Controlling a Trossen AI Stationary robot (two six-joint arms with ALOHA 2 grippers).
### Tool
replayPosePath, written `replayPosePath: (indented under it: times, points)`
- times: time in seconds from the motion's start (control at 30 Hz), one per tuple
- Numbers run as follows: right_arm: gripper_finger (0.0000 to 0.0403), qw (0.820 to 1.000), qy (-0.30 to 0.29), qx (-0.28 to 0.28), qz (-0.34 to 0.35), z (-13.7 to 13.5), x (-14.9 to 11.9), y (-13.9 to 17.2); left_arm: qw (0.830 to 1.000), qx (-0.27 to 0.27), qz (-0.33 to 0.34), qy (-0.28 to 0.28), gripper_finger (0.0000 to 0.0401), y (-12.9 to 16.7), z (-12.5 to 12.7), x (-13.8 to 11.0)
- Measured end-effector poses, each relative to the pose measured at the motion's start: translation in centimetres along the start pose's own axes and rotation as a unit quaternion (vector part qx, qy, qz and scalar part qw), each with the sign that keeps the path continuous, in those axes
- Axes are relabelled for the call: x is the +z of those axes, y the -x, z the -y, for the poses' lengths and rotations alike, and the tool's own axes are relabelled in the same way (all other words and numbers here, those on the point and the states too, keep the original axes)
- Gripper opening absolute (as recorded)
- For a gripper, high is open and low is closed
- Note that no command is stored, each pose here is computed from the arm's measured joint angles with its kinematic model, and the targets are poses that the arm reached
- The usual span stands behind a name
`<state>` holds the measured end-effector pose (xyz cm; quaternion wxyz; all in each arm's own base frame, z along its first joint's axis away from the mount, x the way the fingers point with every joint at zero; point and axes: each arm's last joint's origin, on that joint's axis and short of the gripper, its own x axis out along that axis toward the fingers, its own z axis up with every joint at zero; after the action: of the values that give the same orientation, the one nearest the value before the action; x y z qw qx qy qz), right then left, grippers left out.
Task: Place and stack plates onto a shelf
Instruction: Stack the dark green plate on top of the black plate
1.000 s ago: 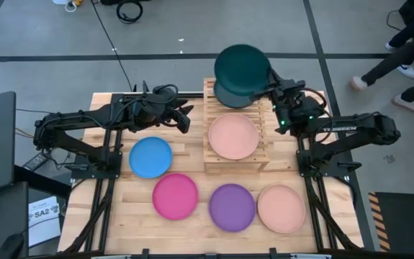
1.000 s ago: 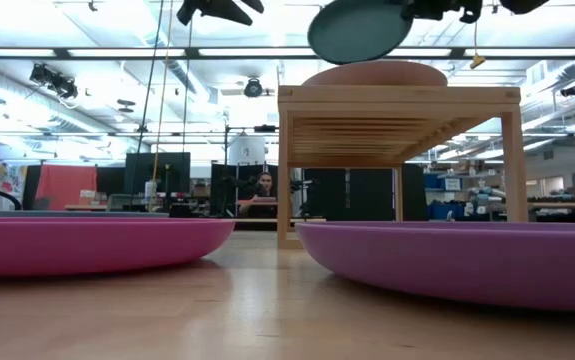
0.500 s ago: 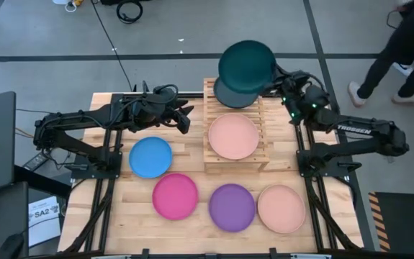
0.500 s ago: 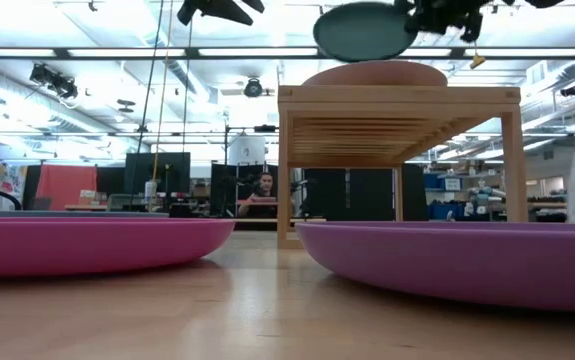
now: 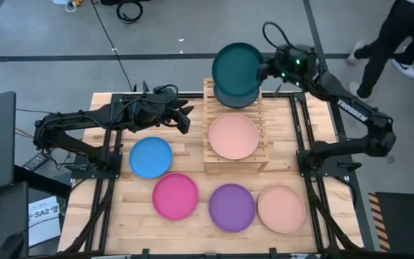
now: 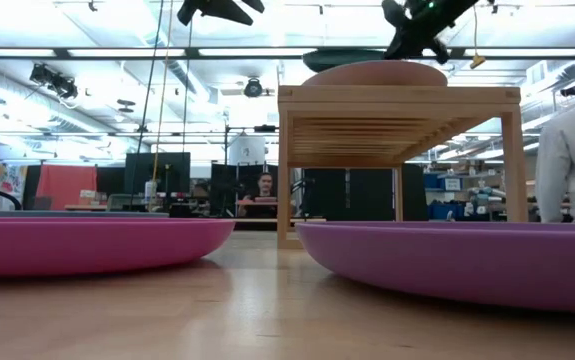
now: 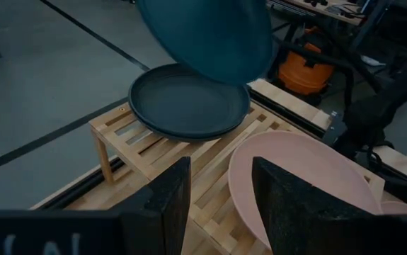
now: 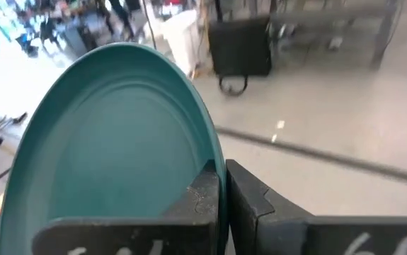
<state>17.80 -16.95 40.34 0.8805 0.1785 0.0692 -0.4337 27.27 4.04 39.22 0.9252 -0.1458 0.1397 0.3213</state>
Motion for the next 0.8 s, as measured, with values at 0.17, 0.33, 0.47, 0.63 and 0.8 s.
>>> replayPosePath:
  times: [0.17,0.33,0.47,0.63,0.8]
  points:
    - [0.0018,0.998,-0.020,0.016,-0.060,1.6,0.2,-2.0,1.000,0.000,0.000,0.000,0.0158,0.0,0.0,0.0]
    - [0.0018,0.993,-0.035,0.024,-0.109,3.0,-0.7,-4.0,1.000,0.003,-0.006,-0.003,0.0158,0.0,-0.1,-0.1]
    - [0.0018,0.990,-0.045,0.022,-0.130,4.0,-1.1,-5.1,1.000,0.008,-0.018,-0.011,0.0158,0.0,-0.2,-0.4]
    - [0.0018,0.985,-0.055,0.028,-0.159,4.8,-1.7,-5.9,1.000,0.010,-0.023,-0.013,0.0158,0.0,-0.2,-0.5]
    - [0.0018,0.981,-0.056,0.022,-0.183,5.2,-2.4,-6.7,1.000,0.010,-0.023,-0.013,0.0158,0.0,-0.2,-0.5]
